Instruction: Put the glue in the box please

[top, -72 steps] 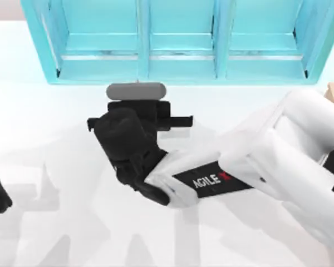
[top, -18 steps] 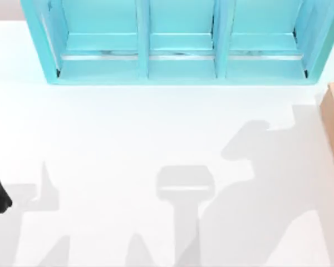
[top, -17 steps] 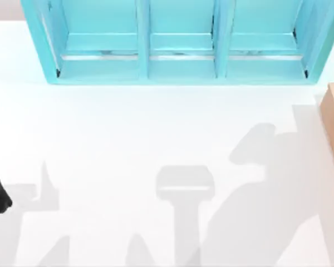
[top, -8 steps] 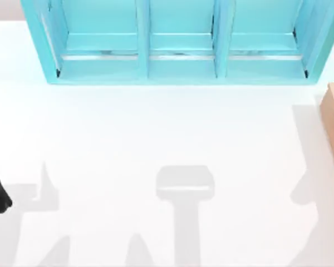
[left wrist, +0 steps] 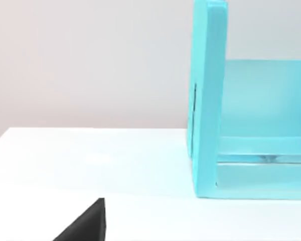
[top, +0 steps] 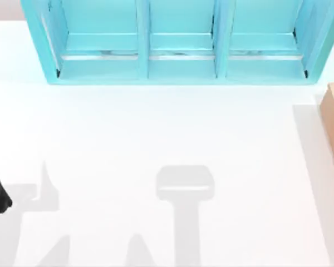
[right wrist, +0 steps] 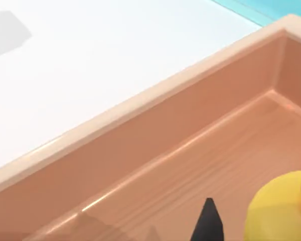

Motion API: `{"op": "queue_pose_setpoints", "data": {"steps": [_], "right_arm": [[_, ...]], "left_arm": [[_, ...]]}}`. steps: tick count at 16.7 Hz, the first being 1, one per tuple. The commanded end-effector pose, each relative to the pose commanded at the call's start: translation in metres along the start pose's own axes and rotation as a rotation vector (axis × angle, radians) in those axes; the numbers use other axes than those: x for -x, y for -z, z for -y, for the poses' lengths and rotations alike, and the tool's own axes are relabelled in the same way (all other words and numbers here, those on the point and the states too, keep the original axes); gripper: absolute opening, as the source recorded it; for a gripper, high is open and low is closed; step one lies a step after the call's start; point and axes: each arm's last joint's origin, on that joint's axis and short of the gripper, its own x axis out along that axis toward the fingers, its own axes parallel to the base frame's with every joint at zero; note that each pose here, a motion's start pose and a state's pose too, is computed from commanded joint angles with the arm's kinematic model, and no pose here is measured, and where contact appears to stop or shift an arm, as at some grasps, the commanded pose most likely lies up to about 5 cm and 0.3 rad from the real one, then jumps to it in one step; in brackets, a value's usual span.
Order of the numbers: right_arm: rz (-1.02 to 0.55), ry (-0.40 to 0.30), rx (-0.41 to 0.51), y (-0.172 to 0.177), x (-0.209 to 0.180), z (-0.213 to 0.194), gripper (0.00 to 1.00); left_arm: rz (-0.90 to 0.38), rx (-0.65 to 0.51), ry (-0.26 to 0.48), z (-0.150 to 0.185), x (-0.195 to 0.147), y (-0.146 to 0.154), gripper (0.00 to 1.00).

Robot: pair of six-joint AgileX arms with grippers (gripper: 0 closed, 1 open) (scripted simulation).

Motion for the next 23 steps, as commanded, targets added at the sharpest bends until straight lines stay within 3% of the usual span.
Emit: {"op": "queue_pose_setpoints", "data": {"steps": [8, 23], "right_arm": [[0.202, 0.163, 0.014, 0.035, 0.034, -0.021, 0.0], [0.188, 0.172, -0.002, 0.042, 0.015, -0.018, 0.0]], "left_arm": [[0.0, 0.0, 0.0, 0.0, 0.0, 0.0, 1.0], [0.0, 0.0, 0.0, 0.0, 0.0, 0.0, 1.0]]}}
